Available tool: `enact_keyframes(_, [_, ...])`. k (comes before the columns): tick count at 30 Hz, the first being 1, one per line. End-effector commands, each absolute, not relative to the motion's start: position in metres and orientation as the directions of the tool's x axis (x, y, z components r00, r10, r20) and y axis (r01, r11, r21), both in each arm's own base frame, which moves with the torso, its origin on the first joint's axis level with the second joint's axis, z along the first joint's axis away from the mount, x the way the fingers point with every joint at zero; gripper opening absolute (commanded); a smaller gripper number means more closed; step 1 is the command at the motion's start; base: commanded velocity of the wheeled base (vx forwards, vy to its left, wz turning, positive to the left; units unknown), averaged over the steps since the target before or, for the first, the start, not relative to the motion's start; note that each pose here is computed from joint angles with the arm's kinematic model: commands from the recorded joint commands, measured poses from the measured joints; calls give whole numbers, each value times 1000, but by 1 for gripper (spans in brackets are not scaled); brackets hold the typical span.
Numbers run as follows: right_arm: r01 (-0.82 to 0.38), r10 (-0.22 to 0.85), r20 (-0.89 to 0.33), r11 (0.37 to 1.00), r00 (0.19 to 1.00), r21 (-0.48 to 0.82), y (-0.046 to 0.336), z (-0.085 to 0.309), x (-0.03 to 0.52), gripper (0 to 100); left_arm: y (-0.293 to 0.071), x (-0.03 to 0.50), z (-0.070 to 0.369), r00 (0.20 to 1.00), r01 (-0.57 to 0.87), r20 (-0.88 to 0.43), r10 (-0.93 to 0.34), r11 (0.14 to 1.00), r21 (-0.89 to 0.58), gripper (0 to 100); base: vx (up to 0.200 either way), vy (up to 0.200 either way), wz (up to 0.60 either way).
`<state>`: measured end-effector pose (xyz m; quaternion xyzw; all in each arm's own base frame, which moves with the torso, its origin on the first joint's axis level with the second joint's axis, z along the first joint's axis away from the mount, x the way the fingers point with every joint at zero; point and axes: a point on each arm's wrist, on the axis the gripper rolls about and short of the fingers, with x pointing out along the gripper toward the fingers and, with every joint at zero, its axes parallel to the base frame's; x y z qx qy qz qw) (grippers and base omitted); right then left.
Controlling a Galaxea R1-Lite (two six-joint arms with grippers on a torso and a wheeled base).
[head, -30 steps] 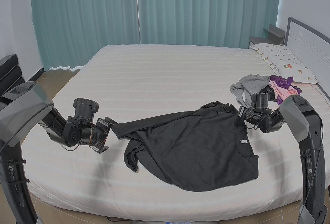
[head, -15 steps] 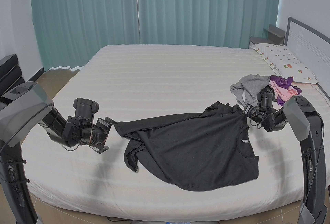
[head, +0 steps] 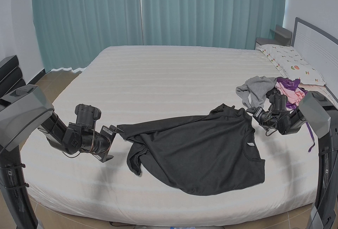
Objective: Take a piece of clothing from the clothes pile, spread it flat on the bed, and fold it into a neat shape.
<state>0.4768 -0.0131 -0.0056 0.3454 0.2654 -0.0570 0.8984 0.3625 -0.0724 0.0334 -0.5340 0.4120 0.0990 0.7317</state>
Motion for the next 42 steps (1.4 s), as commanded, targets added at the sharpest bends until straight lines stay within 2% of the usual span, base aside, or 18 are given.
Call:
enact_keyframes(1, [291, 131, -519, 701, 845, 651, -5, 46, 427, 100, -73, 351, 38, 627, -570, -707, -327, 427, -702, 100, 0, 0, 0])
enact_keyframes(8, [312, 179, -575, 694, 798, 649, 3, 43, 376, 100, -80, 348, 36, 618, -561, -710, -339, 443, -700, 100, 0, 0, 0])
enact_keyframes(14, [299, 201, -555, 672, 807, 677, 5, 33, 334, 100, -80, 345, 35, 613, -567, -714, -338, 441, -696, 100, -200, 0, 0])
enact_keyframes(18, [312, 229, -557, 633, 799, 708, 4, 26, 314, 100, -82, 343, 35, 608, -567, -717, -341, 445, -693, 100, -200, 0, 0])
enact_keyframes(22, [310, 278, -544, 584, 792, 750, 2, 24, 308, 100, -84, 340, 32, 598, -571, -726, -340, 455, -684, 100, -200, 0, 0])
enact_keyframes(32, [334, 303, -558, 553, 772, 763, 0, 20, 300, 100, -90, 340, 35, 599, -559, -717, -357, 455, -693, 100, -20, 0, 0])
enact_keyframes(35, [343, 315, -555, 529, 770, 777, 5, 22, 299, 100, -92, 338, 37, 599, -558, -715, -361, 453, -696, 100, 0, -200, 0])
enact_keyframes(42, [352, 314, -560, 524, 766, 776, 4, 19, 299, 100, -96, 337, 34, 590, -551, -720, -364, 470, -689, 100, 0, -200, 0])
